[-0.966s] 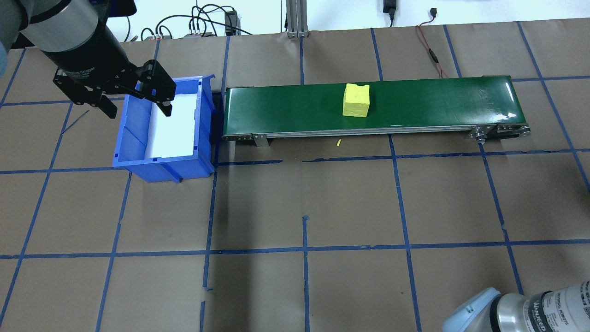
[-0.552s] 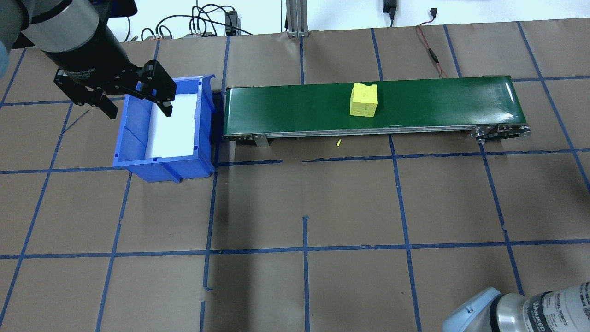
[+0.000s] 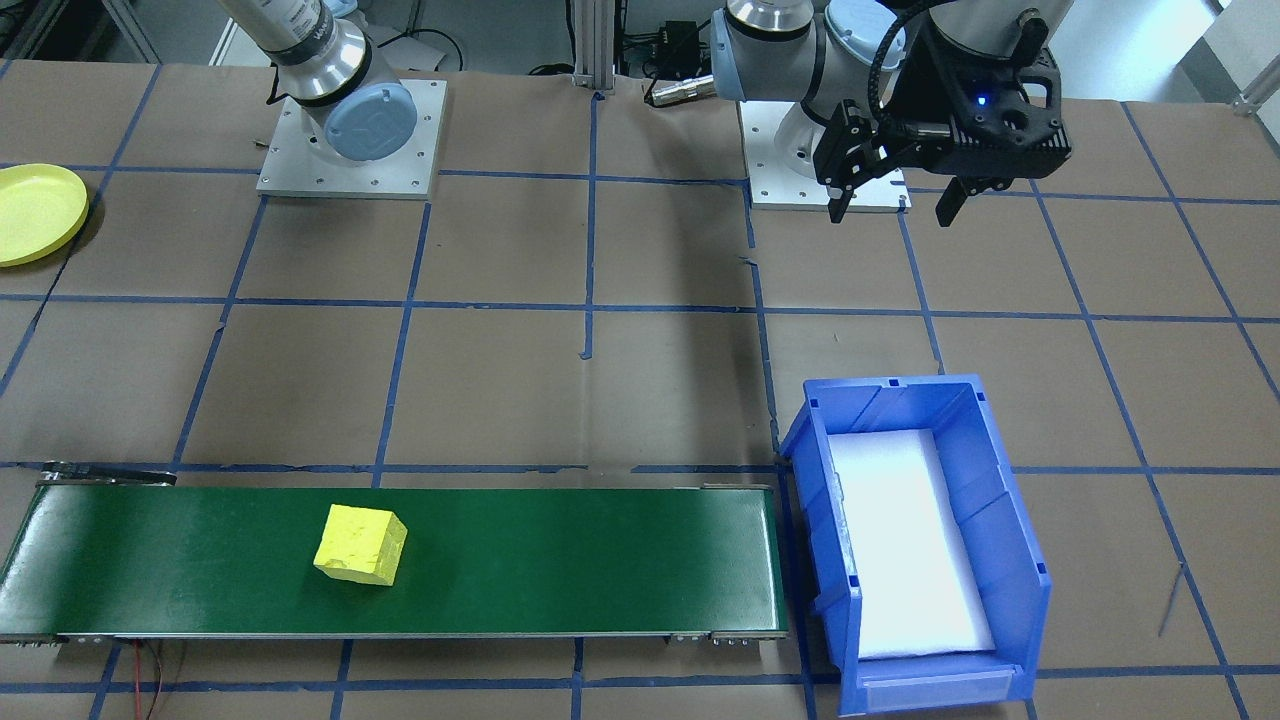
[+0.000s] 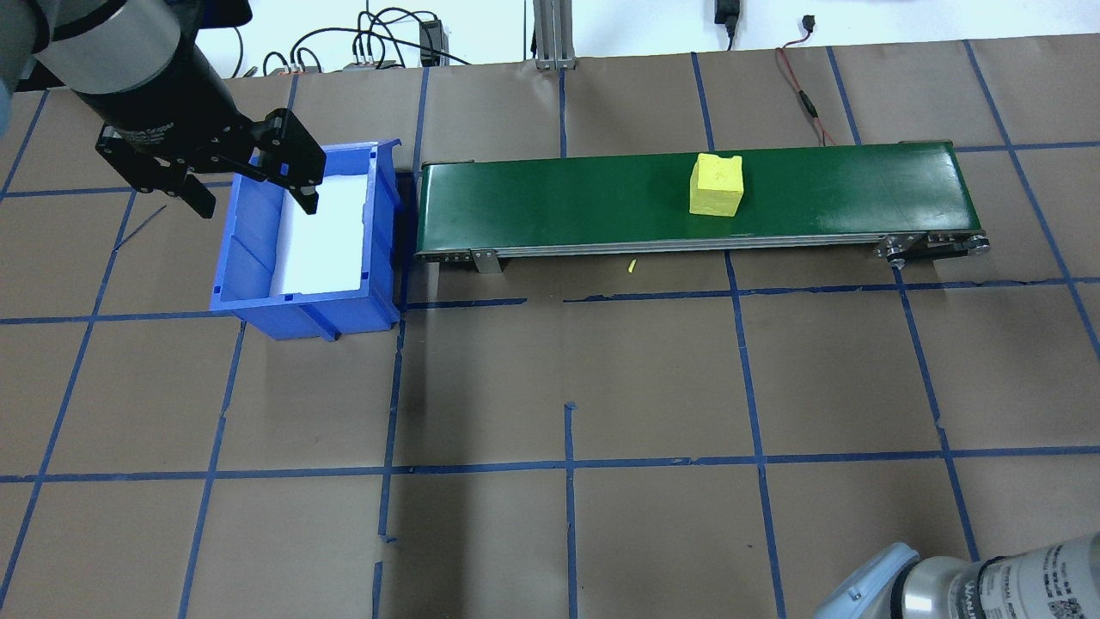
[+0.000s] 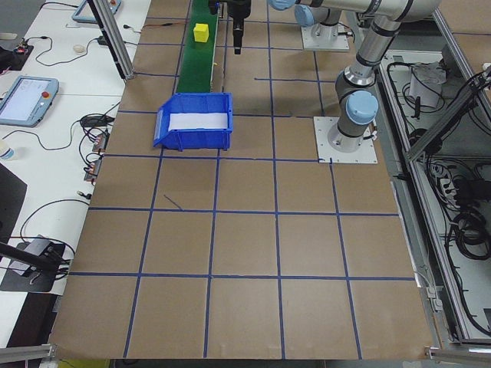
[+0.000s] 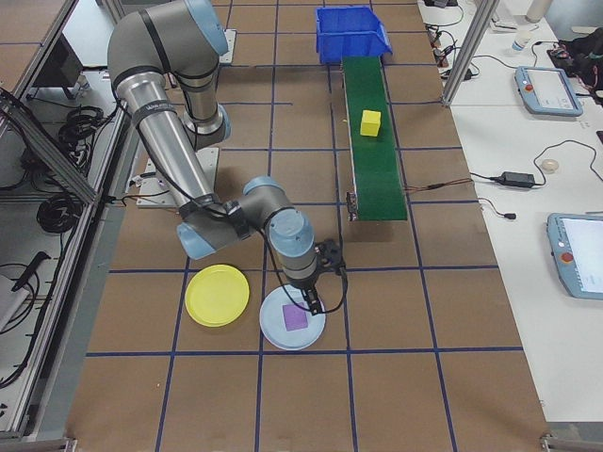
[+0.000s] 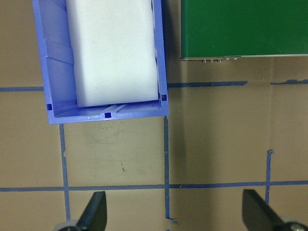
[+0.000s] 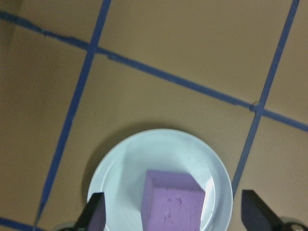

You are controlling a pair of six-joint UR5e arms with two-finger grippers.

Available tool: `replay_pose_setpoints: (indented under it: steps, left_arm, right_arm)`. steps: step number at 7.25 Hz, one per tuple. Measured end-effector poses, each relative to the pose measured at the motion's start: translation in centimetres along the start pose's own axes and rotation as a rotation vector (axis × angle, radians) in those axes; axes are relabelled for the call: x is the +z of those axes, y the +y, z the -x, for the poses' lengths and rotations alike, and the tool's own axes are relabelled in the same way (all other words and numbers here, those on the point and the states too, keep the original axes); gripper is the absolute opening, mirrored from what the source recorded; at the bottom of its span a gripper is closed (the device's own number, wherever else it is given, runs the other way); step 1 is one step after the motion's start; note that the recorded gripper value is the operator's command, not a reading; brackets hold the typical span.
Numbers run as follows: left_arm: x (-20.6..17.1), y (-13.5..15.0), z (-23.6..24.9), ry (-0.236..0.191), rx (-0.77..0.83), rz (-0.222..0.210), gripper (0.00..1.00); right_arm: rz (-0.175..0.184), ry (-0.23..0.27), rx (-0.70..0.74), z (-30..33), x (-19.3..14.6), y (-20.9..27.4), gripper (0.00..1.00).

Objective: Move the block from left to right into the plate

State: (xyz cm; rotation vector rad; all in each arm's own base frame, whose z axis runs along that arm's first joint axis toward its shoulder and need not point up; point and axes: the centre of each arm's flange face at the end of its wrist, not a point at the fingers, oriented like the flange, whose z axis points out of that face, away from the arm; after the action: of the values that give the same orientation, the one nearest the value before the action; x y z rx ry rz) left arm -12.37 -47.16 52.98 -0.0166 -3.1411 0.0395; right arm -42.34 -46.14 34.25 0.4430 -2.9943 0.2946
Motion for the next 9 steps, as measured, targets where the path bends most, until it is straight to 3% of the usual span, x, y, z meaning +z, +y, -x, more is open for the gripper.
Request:
replay_pose_setpoints:
  steps: [2,5,7,9]
  left_arm:
    - [0.0,0.0,0.0,0.003,0.0,0.0,1.0]
    - [0.0,0.0,0.0,0.004,0.0,0.0,1.0]
    - [0.1,0.0,0.0,0.003,0.0,0.001,1.0]
    - [0.1,0.0,0.0,0.004,-0.001,0.001,1.0]
  right_arm:
    - [-0.077,0.007,0.193,5.8,-3.1,-8.8,1.0]
    - [-0.181,-0.101,0.444,18.0,-6.5,-21.1,1.0]
    - [-0.189,-0.161,0.54,23.9,-7.3,-25.1,1.0]
    - [-0.192,-0.212,0.578,25.8,-7.1,-26.0,1.0]
